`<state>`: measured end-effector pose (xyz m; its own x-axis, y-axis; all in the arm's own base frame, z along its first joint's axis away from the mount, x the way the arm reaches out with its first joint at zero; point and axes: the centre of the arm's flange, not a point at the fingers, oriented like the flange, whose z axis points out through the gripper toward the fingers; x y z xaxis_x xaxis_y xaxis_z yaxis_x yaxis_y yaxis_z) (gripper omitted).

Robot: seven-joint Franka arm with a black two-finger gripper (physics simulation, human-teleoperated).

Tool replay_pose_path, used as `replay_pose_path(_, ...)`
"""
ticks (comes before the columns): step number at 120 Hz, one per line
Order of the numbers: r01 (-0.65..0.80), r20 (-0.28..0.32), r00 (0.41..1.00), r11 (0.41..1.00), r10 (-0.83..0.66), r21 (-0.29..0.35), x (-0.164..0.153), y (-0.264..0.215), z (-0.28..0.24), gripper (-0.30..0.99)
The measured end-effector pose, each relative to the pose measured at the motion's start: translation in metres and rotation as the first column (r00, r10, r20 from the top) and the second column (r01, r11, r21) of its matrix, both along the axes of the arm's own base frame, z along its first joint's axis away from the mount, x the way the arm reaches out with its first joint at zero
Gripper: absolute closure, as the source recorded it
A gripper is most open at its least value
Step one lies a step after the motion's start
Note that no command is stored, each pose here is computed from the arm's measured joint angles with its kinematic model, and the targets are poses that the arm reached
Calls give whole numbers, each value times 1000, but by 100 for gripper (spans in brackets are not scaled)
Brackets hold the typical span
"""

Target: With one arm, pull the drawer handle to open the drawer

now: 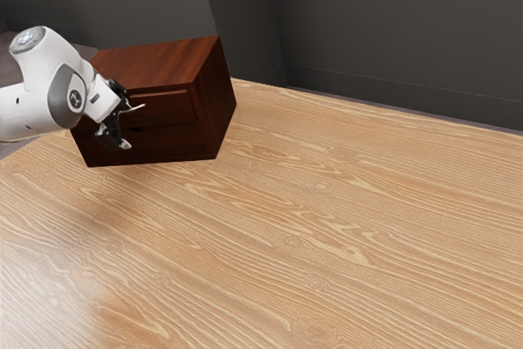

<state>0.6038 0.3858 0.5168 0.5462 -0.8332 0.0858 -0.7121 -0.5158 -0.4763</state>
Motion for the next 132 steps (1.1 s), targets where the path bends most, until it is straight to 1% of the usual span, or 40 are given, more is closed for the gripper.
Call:
replay_pose_path(31, 0, -11, 1000, 1000, 0, -5, -8, -6, -1, 0)
replay_pose_path(49, 1, -13, 1000, 1000, -1, -19, -19, -16, 2, 2)
replay_pose_path(58, 0, -19, 1000, 1000, 0, -24, -26, -20, 0, -1)
replay_pose_path(64, 0, -21, 1000, 1000, 0, -24, -29, -22, 0, -1)
replay_pose_path(76, -1, -20, 1000, 1000, 1, -16, -35, -25, 5, 7)
replay_pose_path(86, -2, -17, 1000, 1000, 2, -13, -38, -27, 8, 9)
replay_pose_path(95, -2, -20, 1000, 1000, 2, -10, -43, -29, 10, 13)
replay_pose_path(132, -21, -25, 999, 1000, 21, -8, -69, -32, 18, 8)
